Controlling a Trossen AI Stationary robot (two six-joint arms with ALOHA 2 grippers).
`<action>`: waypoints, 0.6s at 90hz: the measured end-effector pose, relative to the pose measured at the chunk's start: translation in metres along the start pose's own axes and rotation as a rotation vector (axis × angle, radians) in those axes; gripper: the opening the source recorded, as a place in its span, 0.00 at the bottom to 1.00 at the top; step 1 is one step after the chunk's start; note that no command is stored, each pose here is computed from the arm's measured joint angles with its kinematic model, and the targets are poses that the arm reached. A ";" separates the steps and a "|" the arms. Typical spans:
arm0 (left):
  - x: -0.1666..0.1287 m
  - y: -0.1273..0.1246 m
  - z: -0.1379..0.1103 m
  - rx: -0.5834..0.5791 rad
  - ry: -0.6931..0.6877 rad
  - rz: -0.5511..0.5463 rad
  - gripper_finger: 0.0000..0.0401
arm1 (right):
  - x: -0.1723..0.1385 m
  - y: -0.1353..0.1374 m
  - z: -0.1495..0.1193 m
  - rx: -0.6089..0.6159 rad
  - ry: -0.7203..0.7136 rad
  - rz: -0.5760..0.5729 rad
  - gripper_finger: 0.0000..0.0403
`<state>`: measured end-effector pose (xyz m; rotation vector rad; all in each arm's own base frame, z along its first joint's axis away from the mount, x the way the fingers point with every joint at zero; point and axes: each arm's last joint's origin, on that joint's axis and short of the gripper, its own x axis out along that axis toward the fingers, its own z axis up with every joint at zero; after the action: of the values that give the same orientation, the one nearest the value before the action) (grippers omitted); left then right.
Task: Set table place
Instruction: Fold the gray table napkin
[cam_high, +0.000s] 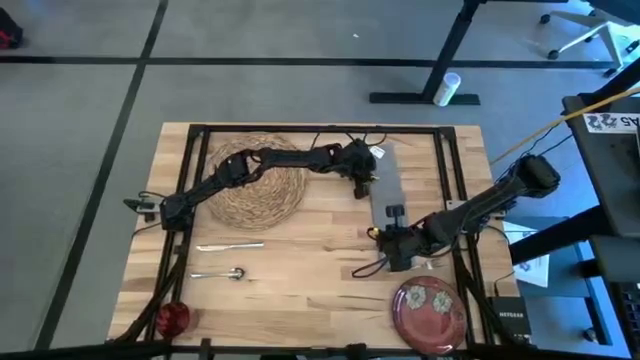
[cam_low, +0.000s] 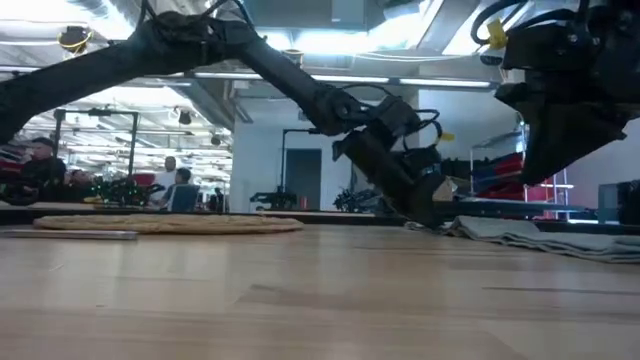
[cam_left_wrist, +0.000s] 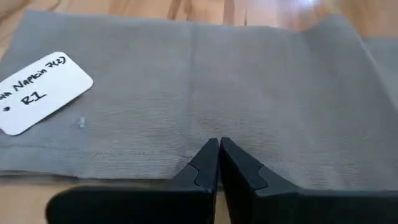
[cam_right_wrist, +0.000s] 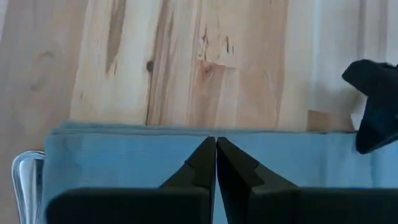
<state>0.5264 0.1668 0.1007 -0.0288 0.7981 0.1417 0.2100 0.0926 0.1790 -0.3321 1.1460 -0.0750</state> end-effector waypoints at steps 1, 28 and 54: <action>0.000 0.000 0.000 0.000 0.004 0.004 0.00 | 0.000 0.000 0.000 0.000 0.000 0.000 0.00; -0.010 -0.004 -0.005 0.029 0.128 0.035 0.00 | 0.000 0.001 -0.002 -0.001 0.024 0.048 0.00; -0.029 -0.001 0.001 0.063 0.182 0.077 0.00 | 0.006 0.006 -0.014 0.023 0.145 0.165 0.00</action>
<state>0.5075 0.1631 0.1221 0.0494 0.9856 0.1890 0.1992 0.0936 0.1670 -0.2131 1.3115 0.0334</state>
